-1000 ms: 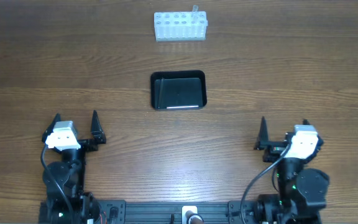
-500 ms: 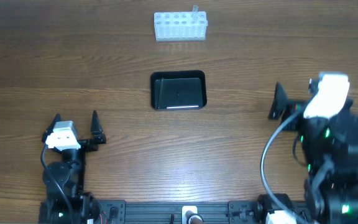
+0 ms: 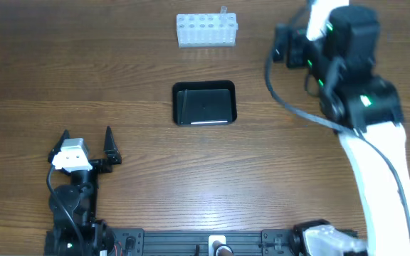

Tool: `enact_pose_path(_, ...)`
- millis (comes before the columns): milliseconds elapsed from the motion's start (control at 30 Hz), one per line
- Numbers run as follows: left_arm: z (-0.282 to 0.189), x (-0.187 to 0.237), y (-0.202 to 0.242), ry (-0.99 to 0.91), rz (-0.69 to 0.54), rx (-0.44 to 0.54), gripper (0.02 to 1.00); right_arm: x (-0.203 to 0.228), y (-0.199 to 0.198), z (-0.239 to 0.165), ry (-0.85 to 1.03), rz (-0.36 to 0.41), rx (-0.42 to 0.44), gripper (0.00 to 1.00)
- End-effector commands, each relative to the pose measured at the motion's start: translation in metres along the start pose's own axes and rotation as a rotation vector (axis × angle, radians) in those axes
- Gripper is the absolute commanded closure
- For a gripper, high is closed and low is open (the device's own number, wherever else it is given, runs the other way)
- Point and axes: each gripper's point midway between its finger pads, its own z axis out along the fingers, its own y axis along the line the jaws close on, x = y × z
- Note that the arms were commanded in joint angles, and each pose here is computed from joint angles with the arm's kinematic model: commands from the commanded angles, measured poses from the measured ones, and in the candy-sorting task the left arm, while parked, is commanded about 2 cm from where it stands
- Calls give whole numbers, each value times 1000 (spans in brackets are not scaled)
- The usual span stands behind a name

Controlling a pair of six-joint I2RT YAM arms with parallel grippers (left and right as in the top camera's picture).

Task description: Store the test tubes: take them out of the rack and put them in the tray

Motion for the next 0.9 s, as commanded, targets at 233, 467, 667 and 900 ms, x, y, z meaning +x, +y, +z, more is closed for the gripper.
enact_pose_path(233,0,1,0,-3,17,2,20,9,44,127,39,78,58,7)
enact_pose_path(467,0,1,0,-3,17,2,20,35,79,189,39,80,32,20)
enact_pose_path(667,0,1,0,-3,17,2,20,55,91,227,25,66,77,18)
enact_pose_path(900,0,1,0,-2,17,2,20,62,101,262,0,67,93,45)
